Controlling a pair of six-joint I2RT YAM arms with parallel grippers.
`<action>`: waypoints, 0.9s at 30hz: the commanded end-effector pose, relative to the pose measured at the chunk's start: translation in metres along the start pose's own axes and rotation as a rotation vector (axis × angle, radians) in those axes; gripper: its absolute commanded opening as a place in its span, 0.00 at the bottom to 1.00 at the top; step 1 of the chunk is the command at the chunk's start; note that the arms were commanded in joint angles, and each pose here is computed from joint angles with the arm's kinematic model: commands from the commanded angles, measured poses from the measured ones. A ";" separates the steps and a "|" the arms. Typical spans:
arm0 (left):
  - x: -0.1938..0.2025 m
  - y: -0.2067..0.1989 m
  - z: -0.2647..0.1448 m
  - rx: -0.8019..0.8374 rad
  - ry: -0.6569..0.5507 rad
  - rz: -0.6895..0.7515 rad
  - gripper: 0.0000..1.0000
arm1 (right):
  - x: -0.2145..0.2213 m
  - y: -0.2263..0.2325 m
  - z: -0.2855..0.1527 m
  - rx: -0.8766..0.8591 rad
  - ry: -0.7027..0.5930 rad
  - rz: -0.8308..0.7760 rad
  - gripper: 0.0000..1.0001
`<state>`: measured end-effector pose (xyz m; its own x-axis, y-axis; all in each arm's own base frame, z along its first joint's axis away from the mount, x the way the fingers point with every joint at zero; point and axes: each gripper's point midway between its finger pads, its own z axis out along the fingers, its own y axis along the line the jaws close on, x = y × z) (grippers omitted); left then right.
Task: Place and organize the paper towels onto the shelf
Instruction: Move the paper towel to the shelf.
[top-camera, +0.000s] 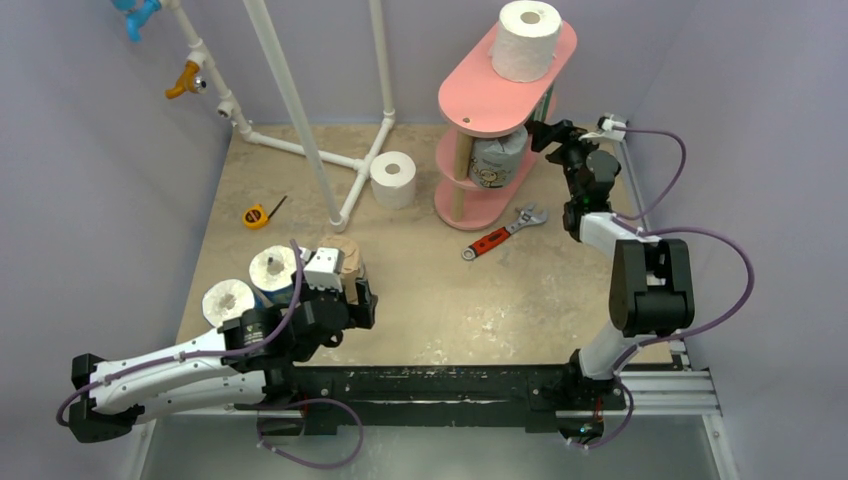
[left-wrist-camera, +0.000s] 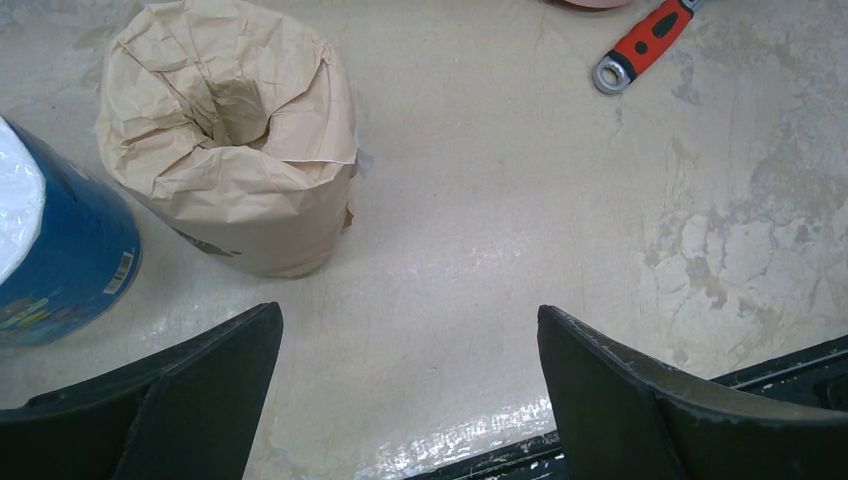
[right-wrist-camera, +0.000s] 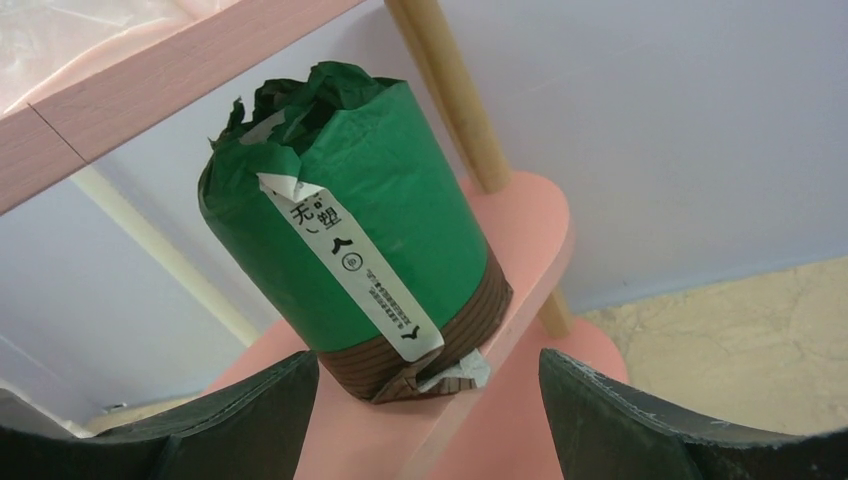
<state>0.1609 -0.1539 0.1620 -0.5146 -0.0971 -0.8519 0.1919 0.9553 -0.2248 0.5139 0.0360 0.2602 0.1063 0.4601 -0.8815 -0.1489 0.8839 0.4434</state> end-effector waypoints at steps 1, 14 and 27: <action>-0.021 -0.004 -0.004 0.005 -0.056 -0.018 0.99 | -0.033 0.023 0.016 -0.092 -0.079 -0.002 0.81; -0.023 -0.007 -0.001 -0.012 -0.050 0.007 0.99 | -0.022 0.016 0.045 -0.079 -0.033 -0.007 0.79; -0.022 -0.004 0.002 -0.030 -0.042 0.003 0.99 | -0.022 0.009 0.062 -0.046 -0.043 0.015 0.76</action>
<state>0.1673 -0.1525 0.1608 -0.5103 -0.0621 -0.8578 0.1741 0.9693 -0.1737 0.5660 0.0443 0.2705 0.0974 0.4740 -0.8751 -0.1960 0.8712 0.4500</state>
